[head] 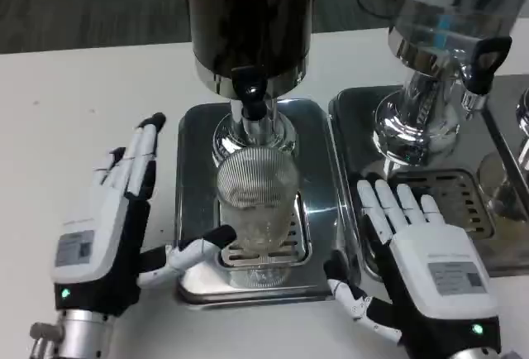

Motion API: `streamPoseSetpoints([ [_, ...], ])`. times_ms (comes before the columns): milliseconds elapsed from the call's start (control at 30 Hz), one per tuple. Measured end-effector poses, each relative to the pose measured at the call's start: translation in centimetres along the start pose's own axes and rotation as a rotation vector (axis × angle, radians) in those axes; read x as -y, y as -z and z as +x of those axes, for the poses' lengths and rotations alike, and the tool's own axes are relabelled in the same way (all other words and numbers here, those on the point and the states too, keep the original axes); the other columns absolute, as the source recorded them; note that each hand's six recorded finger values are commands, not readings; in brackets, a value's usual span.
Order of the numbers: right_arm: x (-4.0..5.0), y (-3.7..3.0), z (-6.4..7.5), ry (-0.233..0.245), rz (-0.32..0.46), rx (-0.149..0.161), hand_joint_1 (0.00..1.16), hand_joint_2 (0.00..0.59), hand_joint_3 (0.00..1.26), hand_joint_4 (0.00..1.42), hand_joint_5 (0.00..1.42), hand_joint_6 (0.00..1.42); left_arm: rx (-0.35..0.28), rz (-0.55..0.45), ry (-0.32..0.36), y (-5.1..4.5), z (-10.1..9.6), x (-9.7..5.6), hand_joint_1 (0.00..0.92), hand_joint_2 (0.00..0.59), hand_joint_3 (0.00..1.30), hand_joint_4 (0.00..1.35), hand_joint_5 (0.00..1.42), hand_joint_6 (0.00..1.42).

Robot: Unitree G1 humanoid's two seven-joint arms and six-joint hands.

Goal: Grasp the cup under the faucet to collect the drink, then remove the cup.

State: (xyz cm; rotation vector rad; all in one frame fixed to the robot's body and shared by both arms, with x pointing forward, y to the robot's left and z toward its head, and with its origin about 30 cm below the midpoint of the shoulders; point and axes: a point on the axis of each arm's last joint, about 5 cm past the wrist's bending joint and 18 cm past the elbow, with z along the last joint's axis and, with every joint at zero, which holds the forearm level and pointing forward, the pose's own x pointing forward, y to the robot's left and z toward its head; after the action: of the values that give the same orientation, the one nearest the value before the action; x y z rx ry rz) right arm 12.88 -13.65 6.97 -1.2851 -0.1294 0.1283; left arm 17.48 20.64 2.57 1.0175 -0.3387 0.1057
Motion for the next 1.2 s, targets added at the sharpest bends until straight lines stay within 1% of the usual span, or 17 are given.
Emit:
streamPoseSetpoints([
  [33, -0.06, 0.10, 0.1, -0.023, -0.015, -0.020, 0.19, 0.346, 0.00, 0.00, 0.00, 0.00, -0.015, 0.000, -0.009, 0.26, -0.3, -0.4, 0.000, 0.006, 0.00, 0.00, 0.10, 0.03],
  [100, -0.07, 0.14, 0.1, -0.032, -0.018, -0.027, 0.19, 0.346, 0.00, 0.00, 0.00, 0.00, -0.035, 0.009, -0.017, 0.68, -0.8, -0.8, 0.000, 0.002, 0.00, 0.00, 0.06, 0.03],
  [233, -0.09, -0.15, 0.2, -0.029, -0.052, 0.002, 0.18, 0.338, 0.00, 0.00, 0.00, 0.00, -0.065, -0.028, -0.046, 0.85, -0.8, -1.6, 0.000, 0.000, 0.00, 0.00, 0.00, 0.00],
  [367, -0.01, -0.05, 0.2, -0.023, -0.056, 0.018, 0.18, 0.342, 0.00, 0.00, 0.00, 0.00, -0.049, -0.110, -0.068, 0.42, -0.6, -2.4, 0.000, 0.005, 0.00, 0.00, 0.09, 0.08],
  [467, 0.02, 0.11, 0.2, -0.016, -0.062, 0.029, 0.18, 0.343, 0.00, 0.00, 0.00, 0.00, -0.012, -0.207, -0.112, -0.20, -0.2, -3.5, 0.000, 0.021, 0.00, 0.00, 0.07, 0.05],
  [500, 0.03, 0.20, 0.1, -0.014, -0.068, 0.040, 0.18, 0.342, 0.00, 0.00, 0.00, 0.00, 0.001, -0.286, -0.117, -0.42, 0.1, -4.1, 0.000, 0.029, 0.00, 0.00, 0.05, 0.02],
  [600, -0.02, 0.15, 0.0, -0.014, -0.068, 0.053, 0.18, 0.342, 0.00, 0.00, 0.00, 0.00, 0.030, -0.432, -0.096, -0.54, 0.5, -5.0, 0.000, 0.032, 0.00, 0.00, 0.00, 0.00],
  [633, -0.02, 0.15, 0.0, -0.015, -0.067, 0.053, 0.18, 0.343, 0.00, 0.00, 0.00, 0.00, 0.038, -0.490, -0.069, -0.52, 0.7, -5.3, 0.000, 0.032, 0.00, 0.00, 0.00, 0.00],
  [667, -0.03, 0.14, 0.0, -0.015, -0.064, 0.052, 0.19, 0.353, 0.00, 0.00, 0.00, 0.00, 0.063, -0.554, -0.016, -0.34, 1.0, -5.8, 0.000, 0.031, 0.00, 0.00, 0.00, 0.00],
  [733, -0.10, 0.14, -0.1, -0.014, -0.061, 0.049, 0.20, 0.355, 0.00, 0.00, 0.00, 0.00, 0.104, -0.616, 0.052, 0.02, 1.6, -6.6, 0.000, 0.030, 0.00, 0.00, 0.00, 0.00],
  [800, -0.15, 0.14, -0.2, -0.014, -0.056, 0.047, 0.20, 0.356, 0.00, 0.00, 0.00, 0.00, 0.132, -0.668, 0.092, 0.21, 2.0, -7.0, 0.000, 0.029, 0.00, 0.00, 0.00, 0.00],
  [833, -0.16, 0.13, -0.2, -0.015, -0.052, 0.045, 0.20, 0.356, 0.00, 0.00, 0.00, 0.00, 0.155, -0.737, 0.136, 0.37, 2.3, -7.3, 0.000, 0.029, 0.00, 0.00, 0.00, 0.00],
  [900, -0.17, 0.13, -0.2, -0.016, -0.047, 0.044, 0.22, 0.349, 0.00, 0.00, 0.00, 0.00, 0.180, -0.814, 0.192, 0.49, 2.9, -7.5, 0.000, 0.029, 0.00, 0.00, 0.01, 0.00],
  [933, -0.18, 0.12, -0.2, -0.017, -0.044, 0.045, 0.23, 0.357, 0.00, 0.00, 0.00, 0.00, 0.197, -0.868, 0.241, 0.50, 3.5, -7.5, 0.000, 0.029, 0.00, 0.00, 0.03, 0.00],
  [1033, -0.20, 0.07, -0.2, -0.017, -0.039, 0.045, 0.23, 0.362, 0.00, 0.00, 0.00, 0.00, 0.234, -0.897, 0.288, 0.33, 4.4, -7.6, 0.000, 0.030, 0.00, 0.00, 0.07, 0.04],
  [1100, -0.25, -0.02, -0.3, -0.016, -0.031, 0.043, 0.24, 0.363, 0.00, 0.00, 0.00, 0.00, 0.280, -0.909, 0.316, -0.05, 5.6, -7.7, 0.000, 0.031, 0.00, 0.00, 0.09, 0.04],
  [1200, -0.34, -0.02, -0.4, -0.020, -0.025, 0.034, 0.24, 0.365, 0.00, 0.00, 0.00, 0.00, 0.306, -0.932, 0.346, -0.53, 6.3, -7.4, 0.000, 0.035, 0.06, 0.00, 0.10, 0.06],
])
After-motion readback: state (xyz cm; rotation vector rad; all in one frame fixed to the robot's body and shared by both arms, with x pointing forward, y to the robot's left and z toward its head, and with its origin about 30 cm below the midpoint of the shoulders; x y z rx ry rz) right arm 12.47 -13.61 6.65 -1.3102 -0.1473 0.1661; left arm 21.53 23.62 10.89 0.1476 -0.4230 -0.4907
